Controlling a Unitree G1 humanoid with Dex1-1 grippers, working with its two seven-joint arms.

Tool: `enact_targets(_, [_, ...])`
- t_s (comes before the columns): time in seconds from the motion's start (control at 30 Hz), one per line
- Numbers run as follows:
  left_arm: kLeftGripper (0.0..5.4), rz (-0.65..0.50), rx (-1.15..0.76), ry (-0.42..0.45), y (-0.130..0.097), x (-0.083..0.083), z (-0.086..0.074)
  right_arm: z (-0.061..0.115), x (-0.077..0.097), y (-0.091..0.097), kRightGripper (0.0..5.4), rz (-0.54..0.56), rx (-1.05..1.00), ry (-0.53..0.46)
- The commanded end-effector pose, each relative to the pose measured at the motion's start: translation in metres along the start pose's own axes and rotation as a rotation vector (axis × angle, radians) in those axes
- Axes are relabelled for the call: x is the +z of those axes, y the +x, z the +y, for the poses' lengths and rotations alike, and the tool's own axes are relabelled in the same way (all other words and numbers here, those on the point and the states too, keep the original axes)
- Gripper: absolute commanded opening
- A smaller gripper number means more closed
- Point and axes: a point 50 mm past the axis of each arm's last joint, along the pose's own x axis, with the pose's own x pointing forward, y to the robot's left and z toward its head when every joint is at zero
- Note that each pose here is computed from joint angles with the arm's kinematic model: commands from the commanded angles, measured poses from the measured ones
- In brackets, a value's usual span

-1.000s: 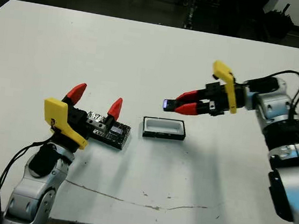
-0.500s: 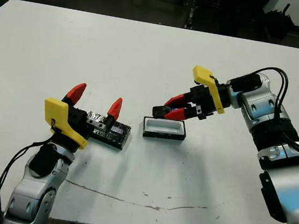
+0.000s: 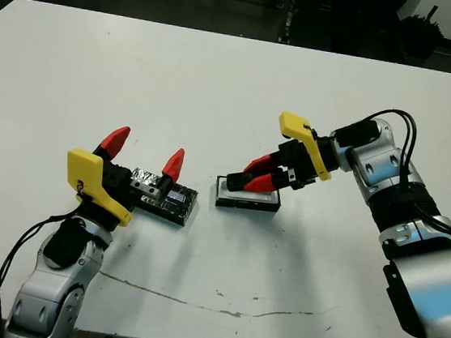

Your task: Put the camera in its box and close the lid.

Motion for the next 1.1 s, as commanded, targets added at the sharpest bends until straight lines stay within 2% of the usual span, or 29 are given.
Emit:
enact_targets(0.03, [5.40, 0.017, -0.001, 0.000, -0.003, -0.003, 0.001, 0.001, -0.006, 0.002, 1.70, 0.025, -0.009, -0.005])
enact_targets(0.1, [5.40, 0.019, 0.002, 0.006, -0.003, -0.003, 0.001, 0.002, -0.007, 0.004, 1.70, 0.032, -0.002, 0.027])
enact_targets(0.57, [5.40, 0.024, -0.001, 0.004, -0.003, -0.003, 0.000, 0.004, -0.013, 0.010, 1.70, 0.040, -0.009, 0.060])
enact_targets(0.7, [5.40, 0.025, 0.006, -0.001, -0.004, -0.003, -0.001, 0.005, -0.014, 0.014, 1.70, 0.047, -0.013, 0.041])
enact_targets(1.1, [5.40, 0.032, 0.004, 0.007, -0.004, -0.004, -0.001, 0.007, -0.014, 0.037, 1.70, -0.014, 0.022, 0.078])
